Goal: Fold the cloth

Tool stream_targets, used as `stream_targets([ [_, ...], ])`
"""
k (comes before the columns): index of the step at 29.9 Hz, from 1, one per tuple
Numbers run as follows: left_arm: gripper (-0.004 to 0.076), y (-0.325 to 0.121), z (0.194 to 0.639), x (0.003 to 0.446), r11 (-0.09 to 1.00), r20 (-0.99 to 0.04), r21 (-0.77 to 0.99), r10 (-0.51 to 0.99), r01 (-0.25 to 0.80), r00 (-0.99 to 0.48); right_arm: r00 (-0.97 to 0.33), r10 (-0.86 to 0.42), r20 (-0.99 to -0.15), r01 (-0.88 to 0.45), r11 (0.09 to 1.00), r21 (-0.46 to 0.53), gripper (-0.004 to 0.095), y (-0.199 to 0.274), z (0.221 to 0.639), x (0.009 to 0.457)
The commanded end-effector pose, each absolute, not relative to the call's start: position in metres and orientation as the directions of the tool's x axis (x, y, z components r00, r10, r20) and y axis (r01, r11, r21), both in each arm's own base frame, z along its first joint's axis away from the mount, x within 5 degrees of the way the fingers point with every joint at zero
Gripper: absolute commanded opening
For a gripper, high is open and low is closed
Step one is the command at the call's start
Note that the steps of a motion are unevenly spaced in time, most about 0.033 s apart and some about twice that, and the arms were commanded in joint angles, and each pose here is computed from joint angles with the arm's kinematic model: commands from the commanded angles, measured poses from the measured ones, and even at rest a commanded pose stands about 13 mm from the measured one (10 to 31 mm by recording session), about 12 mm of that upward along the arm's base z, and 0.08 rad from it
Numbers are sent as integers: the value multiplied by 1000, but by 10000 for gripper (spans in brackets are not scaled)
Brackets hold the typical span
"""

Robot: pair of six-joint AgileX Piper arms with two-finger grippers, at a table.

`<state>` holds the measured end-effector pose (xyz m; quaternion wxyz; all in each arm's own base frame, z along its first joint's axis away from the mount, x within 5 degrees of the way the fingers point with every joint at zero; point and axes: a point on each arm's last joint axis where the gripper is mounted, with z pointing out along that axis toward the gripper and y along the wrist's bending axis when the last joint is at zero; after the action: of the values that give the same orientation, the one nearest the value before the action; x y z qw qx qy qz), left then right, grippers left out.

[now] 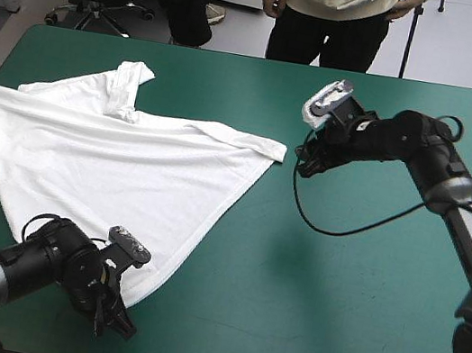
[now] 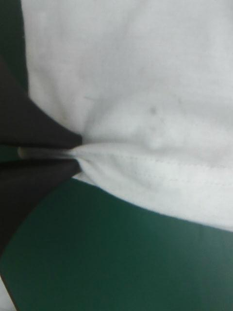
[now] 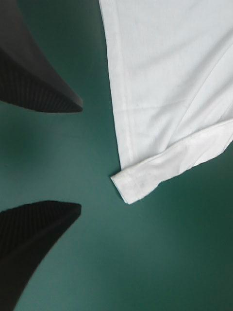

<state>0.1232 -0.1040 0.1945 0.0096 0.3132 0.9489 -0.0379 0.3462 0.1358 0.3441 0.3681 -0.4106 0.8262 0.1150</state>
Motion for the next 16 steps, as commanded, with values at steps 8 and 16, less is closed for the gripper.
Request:
stream_targets([
  [8,-17,-111,178,120,851,-28,-137,508,507,-861,-371,-613,-698,-774,619,-132,529,163,312,423],
  [16,-17,-111,178,120,851,-28,-137,508,507,-861,-427,-614,-664,-788,612,-60,529,176,270,454],
])
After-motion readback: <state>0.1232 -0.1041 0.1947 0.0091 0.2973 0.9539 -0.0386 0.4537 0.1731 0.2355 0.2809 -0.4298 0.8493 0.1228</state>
